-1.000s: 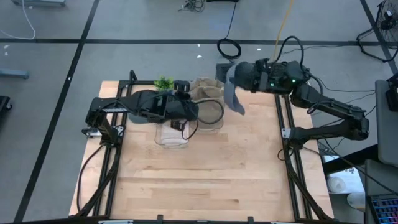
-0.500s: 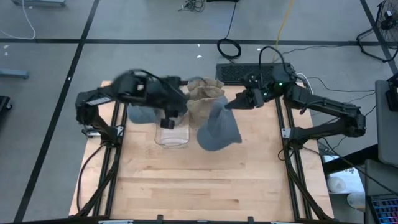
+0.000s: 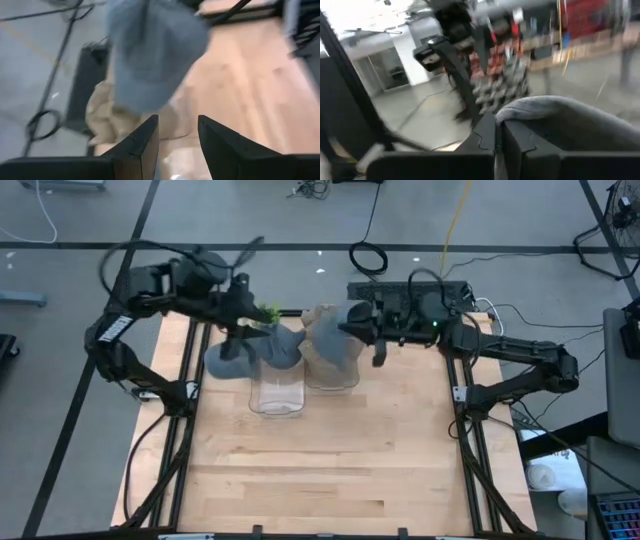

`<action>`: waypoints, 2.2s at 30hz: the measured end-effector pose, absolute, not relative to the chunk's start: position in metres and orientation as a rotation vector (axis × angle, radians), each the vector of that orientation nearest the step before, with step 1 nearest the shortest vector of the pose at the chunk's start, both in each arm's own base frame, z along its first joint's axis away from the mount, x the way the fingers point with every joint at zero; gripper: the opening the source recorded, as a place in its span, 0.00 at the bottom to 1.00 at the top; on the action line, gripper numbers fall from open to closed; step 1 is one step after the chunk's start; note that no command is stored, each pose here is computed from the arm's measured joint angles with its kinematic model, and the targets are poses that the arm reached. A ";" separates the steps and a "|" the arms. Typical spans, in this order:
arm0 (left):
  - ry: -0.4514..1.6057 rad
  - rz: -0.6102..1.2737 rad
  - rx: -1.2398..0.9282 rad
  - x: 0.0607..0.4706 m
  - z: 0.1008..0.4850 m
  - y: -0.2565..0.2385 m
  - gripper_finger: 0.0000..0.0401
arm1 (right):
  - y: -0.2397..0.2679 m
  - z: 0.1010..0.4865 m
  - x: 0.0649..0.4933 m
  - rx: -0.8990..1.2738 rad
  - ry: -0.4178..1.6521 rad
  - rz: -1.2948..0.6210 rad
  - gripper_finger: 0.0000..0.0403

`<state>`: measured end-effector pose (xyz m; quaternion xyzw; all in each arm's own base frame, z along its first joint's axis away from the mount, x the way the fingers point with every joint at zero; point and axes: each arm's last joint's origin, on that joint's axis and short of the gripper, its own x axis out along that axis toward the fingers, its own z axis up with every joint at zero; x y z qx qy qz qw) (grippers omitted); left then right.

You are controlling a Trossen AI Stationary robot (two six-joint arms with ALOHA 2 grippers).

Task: Pick & Place hat
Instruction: Put the bottom blue cap into the left transparent bin

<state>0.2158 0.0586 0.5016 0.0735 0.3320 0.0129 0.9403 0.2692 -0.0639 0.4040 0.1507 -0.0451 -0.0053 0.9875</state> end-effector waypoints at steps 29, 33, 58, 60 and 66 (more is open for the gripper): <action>0.574 -0.222 0.034 0.195 0.508 0.070 0.36 | 0.002 0.434 0.383 0.232 0.156 0.459 0.00; 0.538 -0.299 0.100 0.198 0.509 0.063 0.36 | 0.003 0.438 0.384 0.265 0.126 0.488 0.00; 0.452 -0.453 0.355 0.231 0.509 0.027 0.56 | 0.003 0.437 0.387 0.358 0.141 0.592 0.00; 0.467 -0.466 0.359 0.231 0.507 0.024 0.59 | 0.003 0.433 0.391 0.384 0.159 0.601 0.00; 0.502 -0.506 0.332 0.230 0.504 0.013 0.63 | 0.008 0.420 0.407 0.445 0.177 0.668 0.00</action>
